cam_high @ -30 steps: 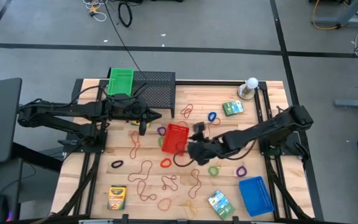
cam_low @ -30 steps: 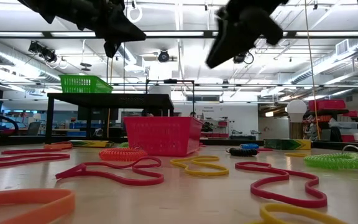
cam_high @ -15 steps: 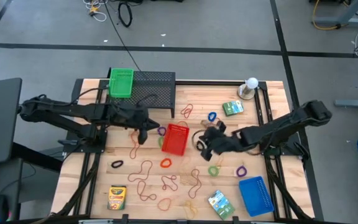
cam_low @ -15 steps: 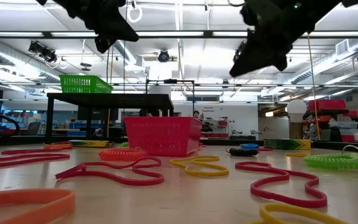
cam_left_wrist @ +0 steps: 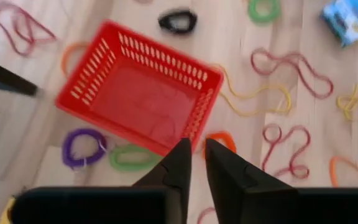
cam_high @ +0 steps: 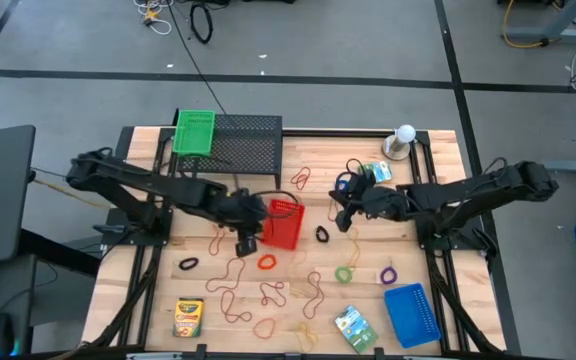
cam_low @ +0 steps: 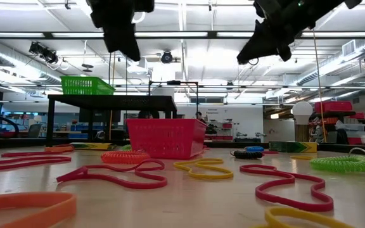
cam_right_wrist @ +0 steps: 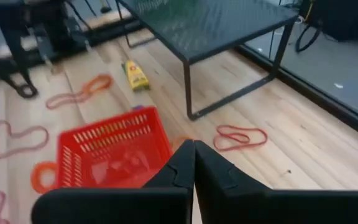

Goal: Pick & Place Office Desk Supplies
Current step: Put the red bin on the shelf

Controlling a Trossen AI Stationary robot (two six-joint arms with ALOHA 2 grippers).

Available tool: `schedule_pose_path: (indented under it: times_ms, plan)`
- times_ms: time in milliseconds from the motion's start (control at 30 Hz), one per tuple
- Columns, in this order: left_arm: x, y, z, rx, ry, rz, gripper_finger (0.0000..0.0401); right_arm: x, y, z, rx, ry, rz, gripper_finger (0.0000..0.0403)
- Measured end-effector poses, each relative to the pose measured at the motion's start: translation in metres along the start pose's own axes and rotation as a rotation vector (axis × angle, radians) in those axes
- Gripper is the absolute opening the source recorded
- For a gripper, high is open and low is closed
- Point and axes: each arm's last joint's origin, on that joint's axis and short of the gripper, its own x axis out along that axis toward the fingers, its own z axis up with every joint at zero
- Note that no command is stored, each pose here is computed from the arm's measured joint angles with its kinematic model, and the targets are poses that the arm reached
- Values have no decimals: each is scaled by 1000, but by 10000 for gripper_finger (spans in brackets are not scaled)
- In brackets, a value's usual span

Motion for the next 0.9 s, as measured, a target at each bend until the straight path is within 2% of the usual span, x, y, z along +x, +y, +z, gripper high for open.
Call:
schedule_pose_path:
  times_ms: [200, 367, 567, 733, 900]
  plan:
    - [10, -16, 14, -27, 81, 4, 108, 4, -6, 1, -7, 37, 26, 9]
    - [6, -22, 11, 5, 144, 25, 135, 10, -16, -2, -42, 61, -11, 9]
    - [10, -28, 13, -39, 103, 29, 153, 19, -31, -16, 10, 62, 43, 9]
    - [32, -38, 19, 38, 57, 6, 156, 23, -33, -26, 20, 57, 68, 9]
    - [62, -39, 10, 129, 149, 53, 154, 23, -34, -29, -2, 64, 67, 9]
